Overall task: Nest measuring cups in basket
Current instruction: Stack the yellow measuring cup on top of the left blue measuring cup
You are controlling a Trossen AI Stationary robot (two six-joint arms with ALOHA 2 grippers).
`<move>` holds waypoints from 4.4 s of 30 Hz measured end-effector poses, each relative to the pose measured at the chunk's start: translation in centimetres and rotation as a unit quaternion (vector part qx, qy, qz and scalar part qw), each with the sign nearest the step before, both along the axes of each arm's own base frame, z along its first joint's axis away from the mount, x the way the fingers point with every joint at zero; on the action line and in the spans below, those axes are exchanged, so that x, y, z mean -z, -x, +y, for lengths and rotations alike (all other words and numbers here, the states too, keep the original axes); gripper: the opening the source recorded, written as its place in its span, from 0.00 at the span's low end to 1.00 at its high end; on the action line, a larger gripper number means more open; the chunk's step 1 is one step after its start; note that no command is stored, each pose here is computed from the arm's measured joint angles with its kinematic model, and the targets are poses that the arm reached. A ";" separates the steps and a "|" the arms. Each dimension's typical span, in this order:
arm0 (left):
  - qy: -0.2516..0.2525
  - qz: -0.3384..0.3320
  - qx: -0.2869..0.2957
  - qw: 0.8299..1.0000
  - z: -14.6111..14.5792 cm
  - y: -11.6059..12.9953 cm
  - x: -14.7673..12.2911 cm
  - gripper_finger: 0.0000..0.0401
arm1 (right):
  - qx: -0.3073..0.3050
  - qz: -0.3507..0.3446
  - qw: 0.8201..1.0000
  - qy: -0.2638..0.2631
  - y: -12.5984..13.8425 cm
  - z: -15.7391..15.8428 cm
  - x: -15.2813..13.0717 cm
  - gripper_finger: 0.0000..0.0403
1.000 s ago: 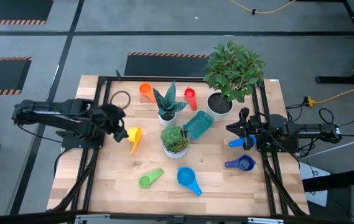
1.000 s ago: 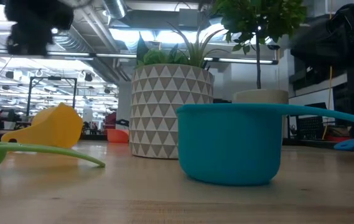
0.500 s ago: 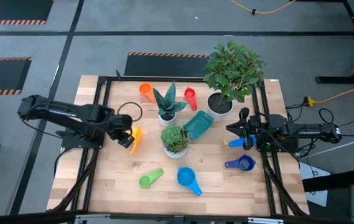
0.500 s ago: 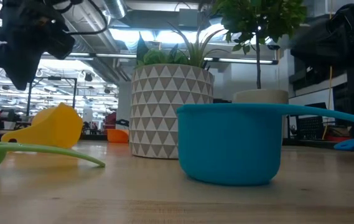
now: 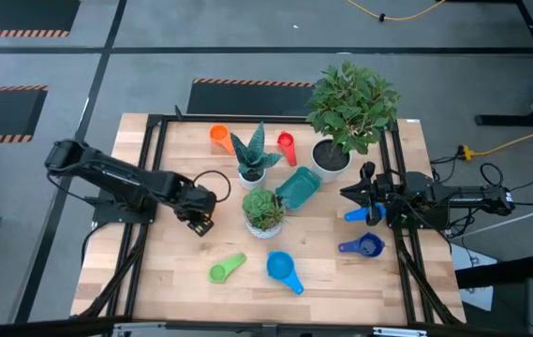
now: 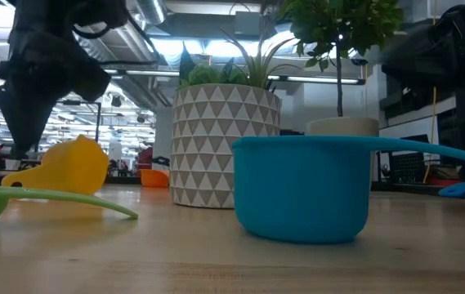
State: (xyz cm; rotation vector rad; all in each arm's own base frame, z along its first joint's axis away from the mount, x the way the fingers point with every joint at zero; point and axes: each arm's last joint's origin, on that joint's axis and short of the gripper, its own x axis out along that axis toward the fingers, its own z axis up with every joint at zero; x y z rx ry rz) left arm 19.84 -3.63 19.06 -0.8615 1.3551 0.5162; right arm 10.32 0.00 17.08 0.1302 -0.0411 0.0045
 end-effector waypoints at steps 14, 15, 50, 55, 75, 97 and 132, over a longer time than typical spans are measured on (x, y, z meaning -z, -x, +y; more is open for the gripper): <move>-0.028 0.009 -0.001 1.000 -0.2 -1.6 2.0 0.33 | 0.000 0.000 1.000 0.000 0.0 0.0 0.0 0.12; -0.030 0.008 -0.002 1.000 -0.2 -1.7 2.1 0.33 | 0.000 0.000 1.000 0.001 0.0 0.0 0.0 0.12; -0.070 0.042 0.001 0.997 -0.9 -2.6 4.4 0.01 | 0.000 0.000 1.000 0.000 0.0 0.0 0.0 0.12; -0.071 0.023 0.002 0.997 -1.0 -3.2 3.5 0.01 | -0.001 -0.001 1.000 0.000 0.0 0.0 0.0 0.12; -0.096 -0.247 0.094 0.960 -5.9 -1.6 -8.6 0.01 | -0.009 -0.135 0.990 -0.050 0.4 0.0 -2.6 0.17; -0.317 -0.439 0.126 0.831 -5.7 -4.3 -12.2 0.01 | -0.035 -0.179 0.983 0.029 -1.5 1.0 -9.2 0.53; -0.332 -0.432 0.108 0.832 -5.0 -4.6 -12.2 0.01 | 0.022 -0.057 0.977 0.205 -22.8 3.1 -17.1 0.53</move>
